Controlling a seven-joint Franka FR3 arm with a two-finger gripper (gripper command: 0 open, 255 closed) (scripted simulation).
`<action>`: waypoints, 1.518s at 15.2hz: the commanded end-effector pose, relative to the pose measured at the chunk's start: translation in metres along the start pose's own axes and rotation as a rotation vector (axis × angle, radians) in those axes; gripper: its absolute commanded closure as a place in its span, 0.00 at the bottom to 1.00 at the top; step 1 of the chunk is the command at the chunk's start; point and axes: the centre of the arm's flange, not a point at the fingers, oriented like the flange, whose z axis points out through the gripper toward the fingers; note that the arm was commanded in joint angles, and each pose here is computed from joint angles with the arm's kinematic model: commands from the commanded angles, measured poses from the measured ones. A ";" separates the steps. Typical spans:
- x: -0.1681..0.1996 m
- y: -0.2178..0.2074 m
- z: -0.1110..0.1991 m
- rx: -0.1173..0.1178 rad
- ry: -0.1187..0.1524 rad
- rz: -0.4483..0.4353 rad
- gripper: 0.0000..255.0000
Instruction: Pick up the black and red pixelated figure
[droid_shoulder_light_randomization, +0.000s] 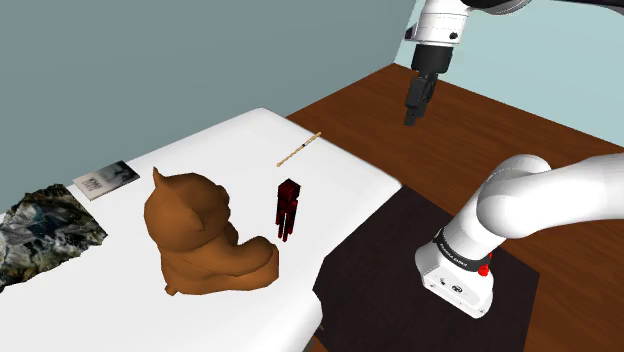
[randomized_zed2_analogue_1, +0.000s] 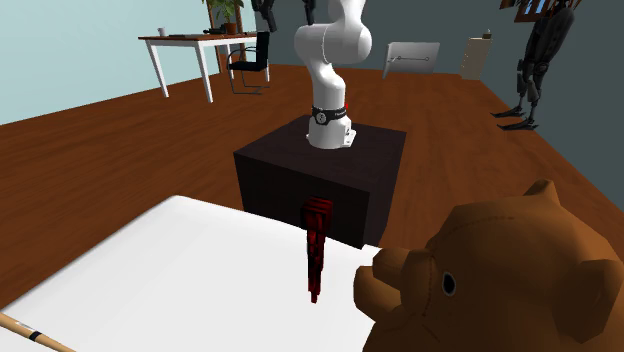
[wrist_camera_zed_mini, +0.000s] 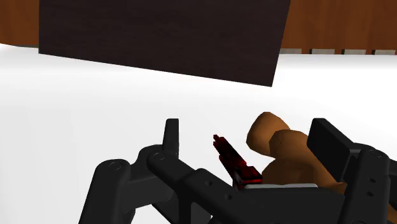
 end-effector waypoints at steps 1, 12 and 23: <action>0.000 0.000 0.000 0.000 0.000 0.000 0.00; 0.096 -0.046 0.097 -0.054 0.031 -0.089 0.00; 0.191 -0.095 0.194 -0.108 0.063 -0.177 0.00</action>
